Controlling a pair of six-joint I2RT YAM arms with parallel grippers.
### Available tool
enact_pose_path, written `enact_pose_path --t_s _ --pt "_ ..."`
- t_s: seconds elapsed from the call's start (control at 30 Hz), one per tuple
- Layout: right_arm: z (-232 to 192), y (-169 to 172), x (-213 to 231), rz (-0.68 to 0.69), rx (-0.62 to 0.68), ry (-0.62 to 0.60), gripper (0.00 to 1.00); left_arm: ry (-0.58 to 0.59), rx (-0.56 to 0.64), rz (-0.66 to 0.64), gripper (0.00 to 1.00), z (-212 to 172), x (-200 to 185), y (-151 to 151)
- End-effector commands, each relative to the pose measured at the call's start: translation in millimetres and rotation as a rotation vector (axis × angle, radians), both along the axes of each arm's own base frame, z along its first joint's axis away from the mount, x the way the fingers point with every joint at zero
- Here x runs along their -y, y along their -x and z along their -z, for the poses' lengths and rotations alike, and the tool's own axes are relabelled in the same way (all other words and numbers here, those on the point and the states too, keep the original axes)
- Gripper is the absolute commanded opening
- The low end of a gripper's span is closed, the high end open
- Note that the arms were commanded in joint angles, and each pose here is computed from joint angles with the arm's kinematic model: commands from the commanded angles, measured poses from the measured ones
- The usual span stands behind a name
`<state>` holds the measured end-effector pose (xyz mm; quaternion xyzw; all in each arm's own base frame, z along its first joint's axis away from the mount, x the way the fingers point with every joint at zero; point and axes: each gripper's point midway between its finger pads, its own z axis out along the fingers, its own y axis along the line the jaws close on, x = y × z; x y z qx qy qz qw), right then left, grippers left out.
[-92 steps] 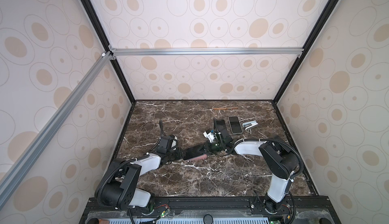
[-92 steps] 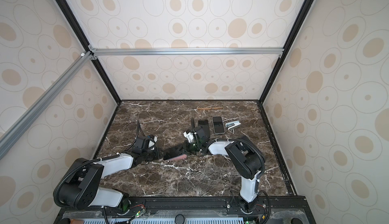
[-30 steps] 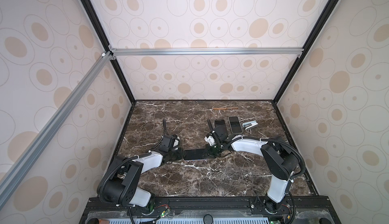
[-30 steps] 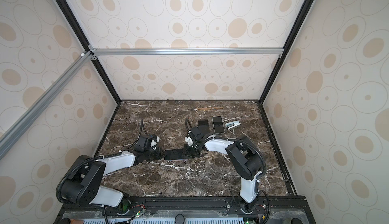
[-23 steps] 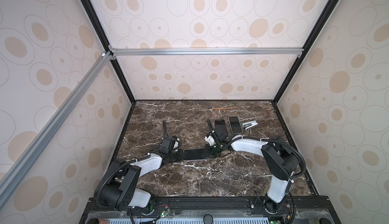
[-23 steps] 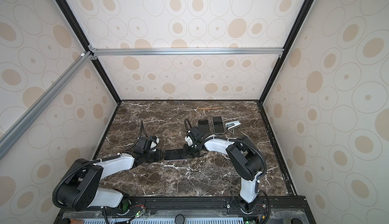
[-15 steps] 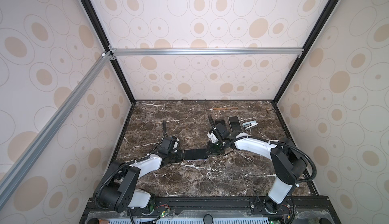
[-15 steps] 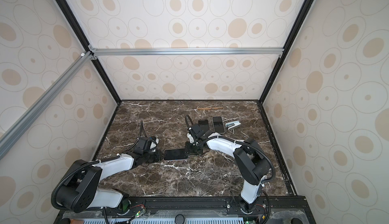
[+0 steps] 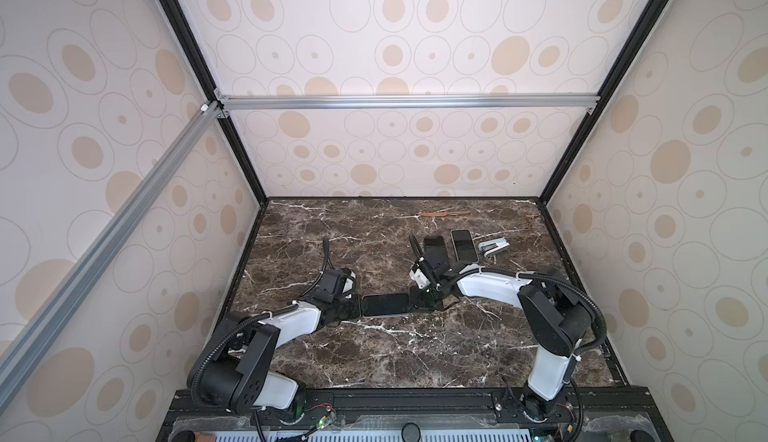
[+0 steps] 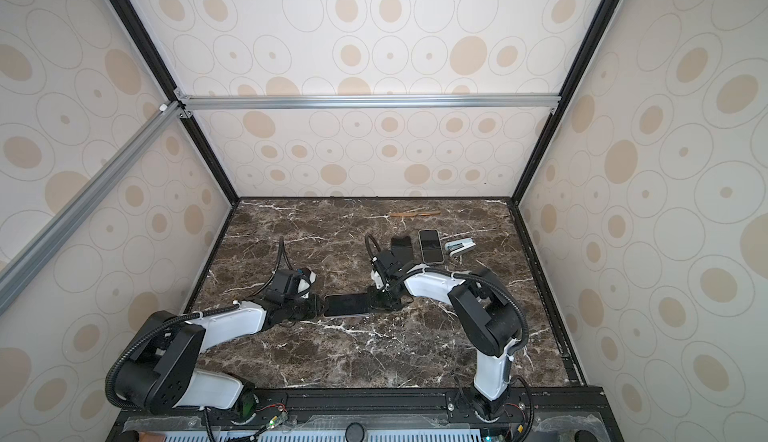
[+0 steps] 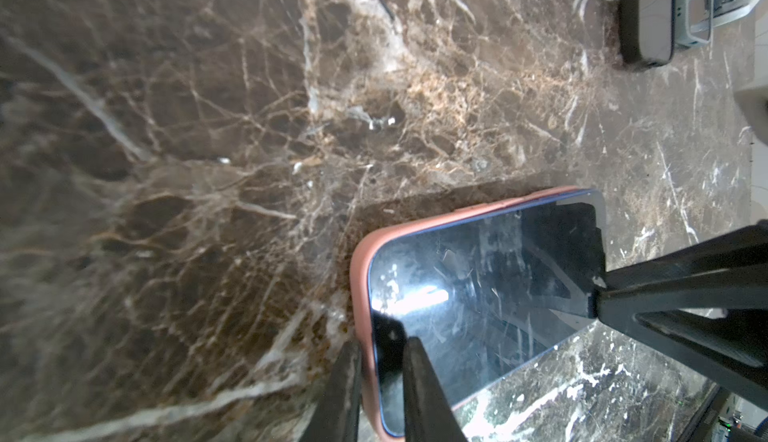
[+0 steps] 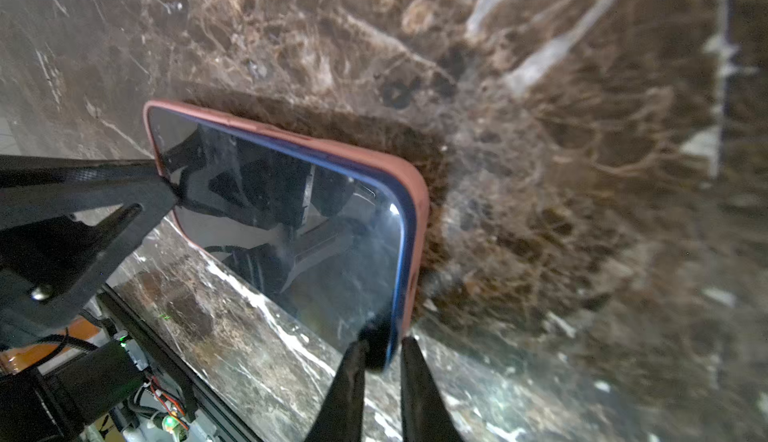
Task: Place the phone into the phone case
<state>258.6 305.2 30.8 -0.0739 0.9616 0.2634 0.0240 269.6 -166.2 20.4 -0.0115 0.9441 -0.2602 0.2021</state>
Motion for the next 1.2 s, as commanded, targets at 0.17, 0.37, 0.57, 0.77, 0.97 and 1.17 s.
enact_pose_path --t_s 0.17,0.37,0.57,0.77,0.97,1.17 --pt "25.7 11.1 4.0 0.001 -0.080 0.032 0.11 -0.022 -0.065 0.044 0.18 14.5 0.9 12.8" --pt "51.7 19.0 9.8 0.001 -0.131 0.078 0.10 -0.002 -0.089 0.065 0.19 17.5 6.0 15.9" --pt "76.6 25.0 19.1 0.006 -0.165 0.136 0.10 -0.009 -0.108 0.075 0.19 22.0 6.9 18.5" --pt "93.3 35.7 34.2 -0.020 -0.180 0.253 0.09 -0.016 -0.105 0.076 0.19 21.7 6.6 20.7" --pt "101.5 38.3 33.9 -0.055 -0.172 0.334 0.08 -0.022 -0.096 0.075 0.18 20.2 5.4 21.9" --pt "96.5 33.7 26.7 -0.060 -0.151 0.339 0.07 -0.023 -0.087 0.063 0.18 19.3 4.5 20.0"
